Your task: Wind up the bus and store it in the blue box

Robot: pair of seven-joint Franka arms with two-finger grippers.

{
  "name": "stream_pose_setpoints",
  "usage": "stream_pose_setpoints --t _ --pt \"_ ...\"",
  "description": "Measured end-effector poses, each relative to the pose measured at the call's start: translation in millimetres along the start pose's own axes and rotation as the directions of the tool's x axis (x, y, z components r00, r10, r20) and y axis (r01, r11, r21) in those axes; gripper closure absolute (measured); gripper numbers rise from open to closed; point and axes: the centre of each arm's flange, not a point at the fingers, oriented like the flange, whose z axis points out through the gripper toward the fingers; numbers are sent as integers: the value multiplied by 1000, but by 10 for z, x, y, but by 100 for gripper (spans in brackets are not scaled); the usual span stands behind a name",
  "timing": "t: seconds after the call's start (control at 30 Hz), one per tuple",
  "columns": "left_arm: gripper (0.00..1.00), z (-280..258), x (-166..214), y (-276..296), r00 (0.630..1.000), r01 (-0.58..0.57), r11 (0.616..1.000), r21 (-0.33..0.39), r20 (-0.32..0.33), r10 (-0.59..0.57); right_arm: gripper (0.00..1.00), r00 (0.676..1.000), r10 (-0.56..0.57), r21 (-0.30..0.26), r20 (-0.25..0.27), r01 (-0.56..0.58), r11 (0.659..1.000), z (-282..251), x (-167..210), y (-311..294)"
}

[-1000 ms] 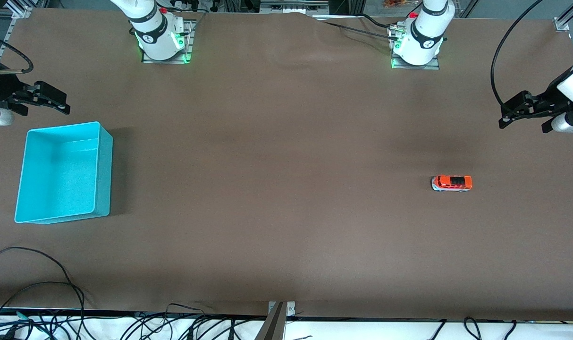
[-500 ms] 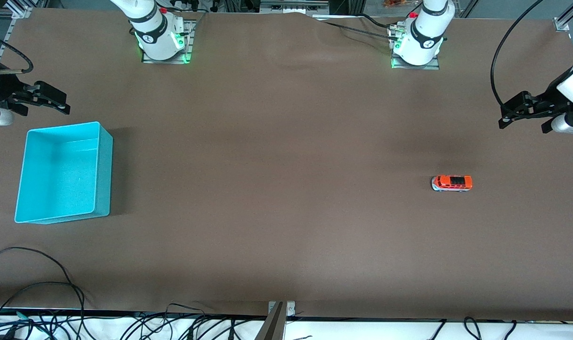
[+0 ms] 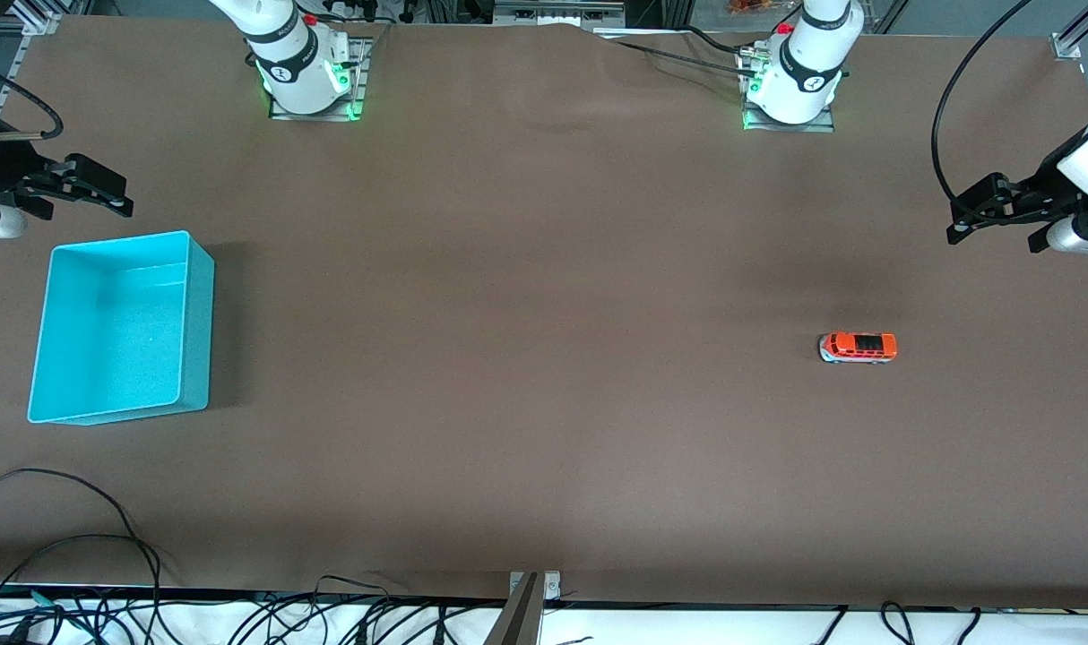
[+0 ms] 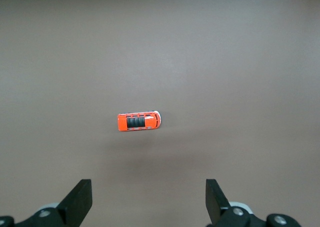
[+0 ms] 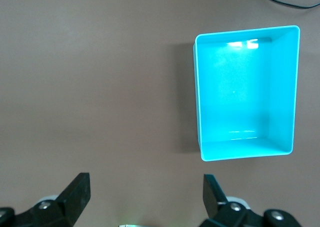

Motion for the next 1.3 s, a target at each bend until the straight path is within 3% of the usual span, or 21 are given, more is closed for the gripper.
stream_pose_setpoints --t 1.13,1.3 --pt "0 96 42 0 1000 -3 1000 -2 18 3 0 1000 0 0 0 0 1000 0 0 0" --pt "0 213 92 -4 997 -62 998 -7 38 62 0 1000 0 0 0 0 1000 0 0 0"
